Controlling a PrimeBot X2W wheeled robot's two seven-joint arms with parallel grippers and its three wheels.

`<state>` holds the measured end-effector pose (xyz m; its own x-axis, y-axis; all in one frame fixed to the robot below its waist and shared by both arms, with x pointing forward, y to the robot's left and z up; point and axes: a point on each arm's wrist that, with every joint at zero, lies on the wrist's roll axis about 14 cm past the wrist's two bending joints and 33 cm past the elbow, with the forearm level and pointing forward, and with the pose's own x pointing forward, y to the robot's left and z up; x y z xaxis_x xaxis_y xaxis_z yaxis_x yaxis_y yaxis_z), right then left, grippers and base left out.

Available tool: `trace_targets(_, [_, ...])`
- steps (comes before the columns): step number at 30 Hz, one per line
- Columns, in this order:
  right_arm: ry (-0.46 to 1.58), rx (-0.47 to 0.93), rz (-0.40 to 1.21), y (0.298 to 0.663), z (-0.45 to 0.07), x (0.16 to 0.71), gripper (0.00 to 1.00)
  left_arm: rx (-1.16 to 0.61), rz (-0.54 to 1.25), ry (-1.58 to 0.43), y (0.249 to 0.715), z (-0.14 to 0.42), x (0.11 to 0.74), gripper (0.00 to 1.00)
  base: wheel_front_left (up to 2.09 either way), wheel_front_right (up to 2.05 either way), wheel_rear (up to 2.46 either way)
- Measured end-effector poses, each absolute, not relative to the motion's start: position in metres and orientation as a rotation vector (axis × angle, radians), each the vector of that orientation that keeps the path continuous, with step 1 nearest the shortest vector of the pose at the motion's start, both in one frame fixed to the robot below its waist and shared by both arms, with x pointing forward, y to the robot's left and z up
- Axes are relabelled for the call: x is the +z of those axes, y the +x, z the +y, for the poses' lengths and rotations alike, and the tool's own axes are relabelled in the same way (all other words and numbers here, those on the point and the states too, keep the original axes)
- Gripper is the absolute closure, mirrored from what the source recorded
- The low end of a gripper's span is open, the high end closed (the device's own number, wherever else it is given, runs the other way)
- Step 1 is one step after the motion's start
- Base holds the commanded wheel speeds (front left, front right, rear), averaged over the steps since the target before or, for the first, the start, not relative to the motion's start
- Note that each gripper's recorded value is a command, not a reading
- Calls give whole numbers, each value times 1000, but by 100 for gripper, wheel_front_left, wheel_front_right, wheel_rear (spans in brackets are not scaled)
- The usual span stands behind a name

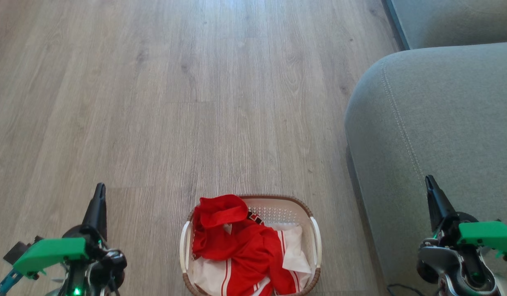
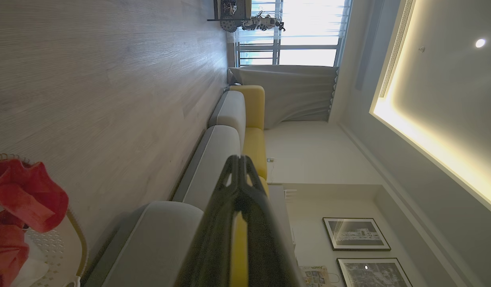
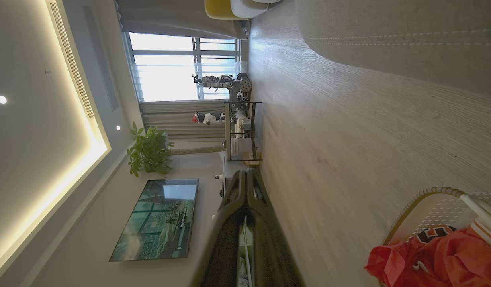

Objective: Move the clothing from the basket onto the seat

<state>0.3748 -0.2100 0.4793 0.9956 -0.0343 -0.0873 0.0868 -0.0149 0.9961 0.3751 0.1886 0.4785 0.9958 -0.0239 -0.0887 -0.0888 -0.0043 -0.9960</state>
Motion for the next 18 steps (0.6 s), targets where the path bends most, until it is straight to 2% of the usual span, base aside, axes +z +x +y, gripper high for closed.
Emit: trace_targets(18, [1583, -96, 41, 375, -210, 479, 100, 51, 88, -1575, 375, 189, 479, 100, 0, 0, 0])
